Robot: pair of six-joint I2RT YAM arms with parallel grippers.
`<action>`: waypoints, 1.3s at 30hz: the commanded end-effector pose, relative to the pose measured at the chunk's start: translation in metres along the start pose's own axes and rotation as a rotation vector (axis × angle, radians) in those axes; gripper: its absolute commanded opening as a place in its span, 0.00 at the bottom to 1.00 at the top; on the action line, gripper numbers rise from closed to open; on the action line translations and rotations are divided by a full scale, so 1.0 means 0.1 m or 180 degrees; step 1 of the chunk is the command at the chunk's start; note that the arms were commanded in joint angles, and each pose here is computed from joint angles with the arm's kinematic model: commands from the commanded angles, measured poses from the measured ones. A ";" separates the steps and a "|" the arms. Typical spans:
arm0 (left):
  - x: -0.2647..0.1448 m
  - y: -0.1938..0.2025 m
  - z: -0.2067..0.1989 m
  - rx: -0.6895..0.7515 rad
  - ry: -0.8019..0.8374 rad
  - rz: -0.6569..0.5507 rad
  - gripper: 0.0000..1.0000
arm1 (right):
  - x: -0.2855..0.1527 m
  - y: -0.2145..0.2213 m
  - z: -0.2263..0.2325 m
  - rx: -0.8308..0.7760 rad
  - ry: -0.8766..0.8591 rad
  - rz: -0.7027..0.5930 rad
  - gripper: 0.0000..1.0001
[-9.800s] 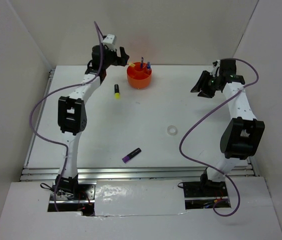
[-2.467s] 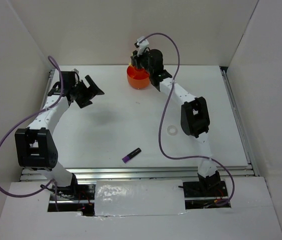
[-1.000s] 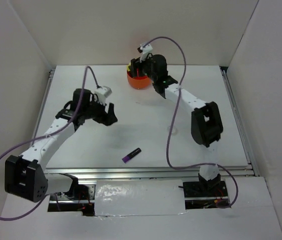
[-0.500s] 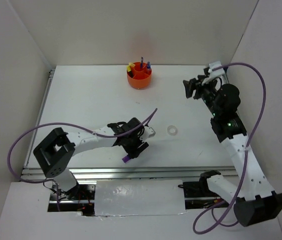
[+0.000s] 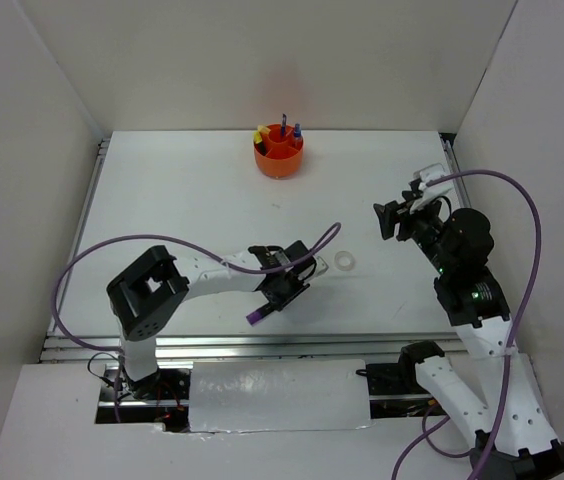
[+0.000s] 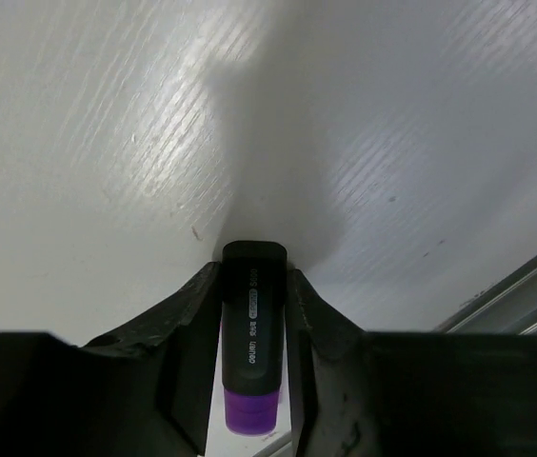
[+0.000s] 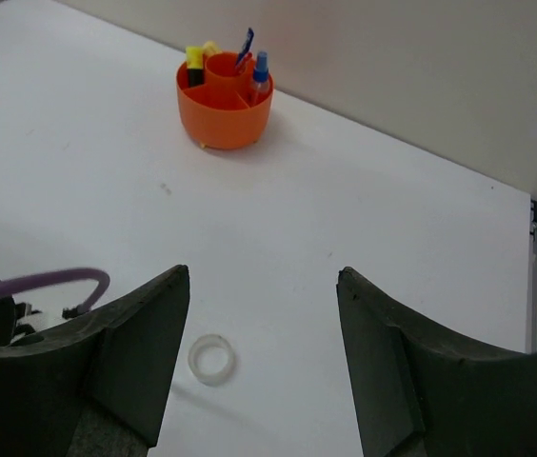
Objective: Sort the stationery into containers
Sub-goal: Grab a piece of stationery with the left arm, then pass the stationery from the left arm to the right
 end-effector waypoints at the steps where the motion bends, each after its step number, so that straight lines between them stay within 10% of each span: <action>1: 0.19 0.19 0.09 -0.0077 -0.0165 0.0348 0.35 | -0.04 0.12 0.04 -0.0217 -0.0099 0.0099 0.70; 8: 0.02 -0.01 0.63 -0.0955 0.0320 0.0143 0.00 | -0.06 0.11 0.18 -0.0582 -0.0463 0.0105 0.71; 16: -1.20 -0.74 1.58 -0.2793 0.2056 -0.1361 0.00 | 0.16 0.31 0.75 -0.1598 -0.1556 0.0100 0.72; 28: -1.22 -0.56 1.31 -0.3996 0.2969 -0.0859 0.00 | 0.64 0.77 2.03 -0.3283 -0.3081 -0.0416 0.71; 39: -1.18 -0.52 1.24 -0.3791 0.2594 -0.0780 0.00 | 0.56 1.11 2.46 -0.3794 -0.4249 -0.0428 0.70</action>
Point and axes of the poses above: each gripper's point midway between its finger pads, its own x axis out along the fingers, its own z axis along the line the jaws close on, y = z × x, the point moved 3 cm from there along -x, back along the fingers, and after that the axes turned 4 degrees about x, right-handed, at the moved point
